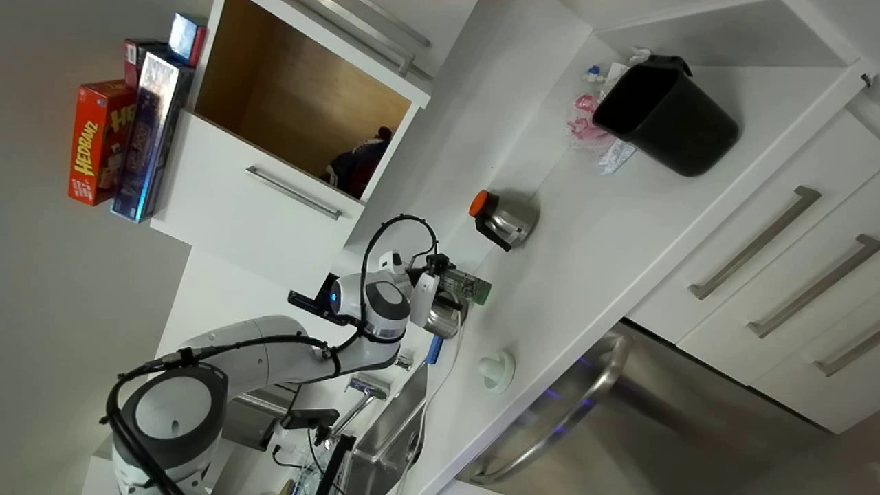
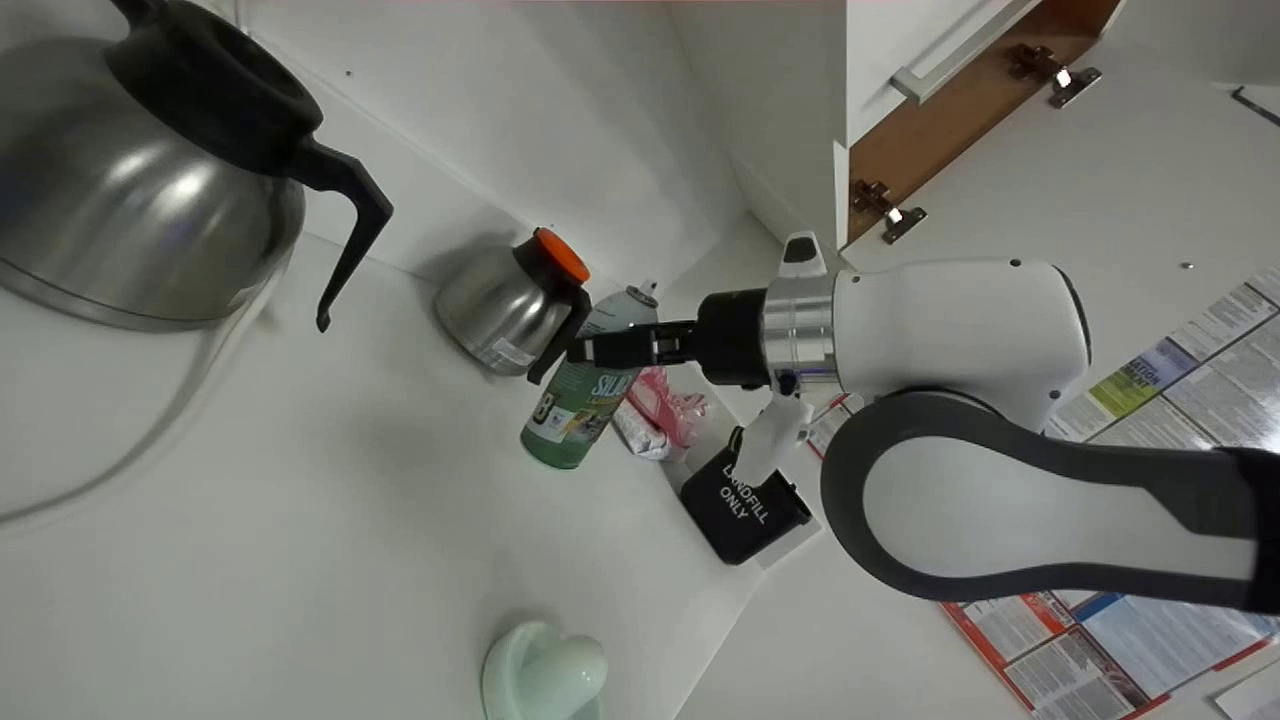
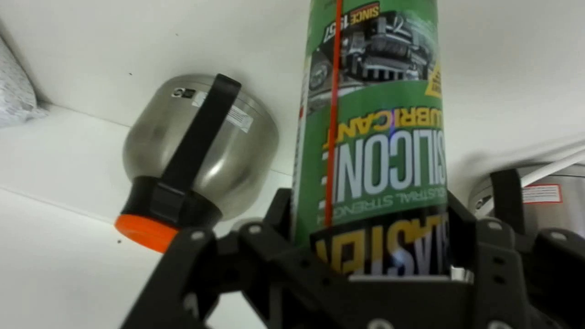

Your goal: Pick up the bottle and move it to the left.

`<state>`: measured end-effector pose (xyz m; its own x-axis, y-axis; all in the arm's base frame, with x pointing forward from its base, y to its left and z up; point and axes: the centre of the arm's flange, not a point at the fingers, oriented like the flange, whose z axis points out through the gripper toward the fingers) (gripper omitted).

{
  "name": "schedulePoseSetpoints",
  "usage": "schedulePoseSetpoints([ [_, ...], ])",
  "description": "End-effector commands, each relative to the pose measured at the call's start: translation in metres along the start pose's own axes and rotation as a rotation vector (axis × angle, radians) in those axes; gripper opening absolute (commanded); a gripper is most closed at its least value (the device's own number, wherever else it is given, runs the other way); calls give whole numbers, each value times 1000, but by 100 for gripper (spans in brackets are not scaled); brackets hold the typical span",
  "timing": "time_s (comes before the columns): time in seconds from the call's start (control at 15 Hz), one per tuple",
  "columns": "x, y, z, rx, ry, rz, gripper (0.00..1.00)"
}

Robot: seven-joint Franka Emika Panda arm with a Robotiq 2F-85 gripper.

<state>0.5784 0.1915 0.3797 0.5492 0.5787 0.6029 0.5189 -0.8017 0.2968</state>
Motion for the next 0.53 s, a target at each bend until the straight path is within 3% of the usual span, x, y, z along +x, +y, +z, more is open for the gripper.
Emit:
schedulePoseSetpoints([
  [0.0, 17, 10, 14, 32, 85, -135, 50],
  [0.47, 43, 22, 63, 110, 217, -307, 50],
])
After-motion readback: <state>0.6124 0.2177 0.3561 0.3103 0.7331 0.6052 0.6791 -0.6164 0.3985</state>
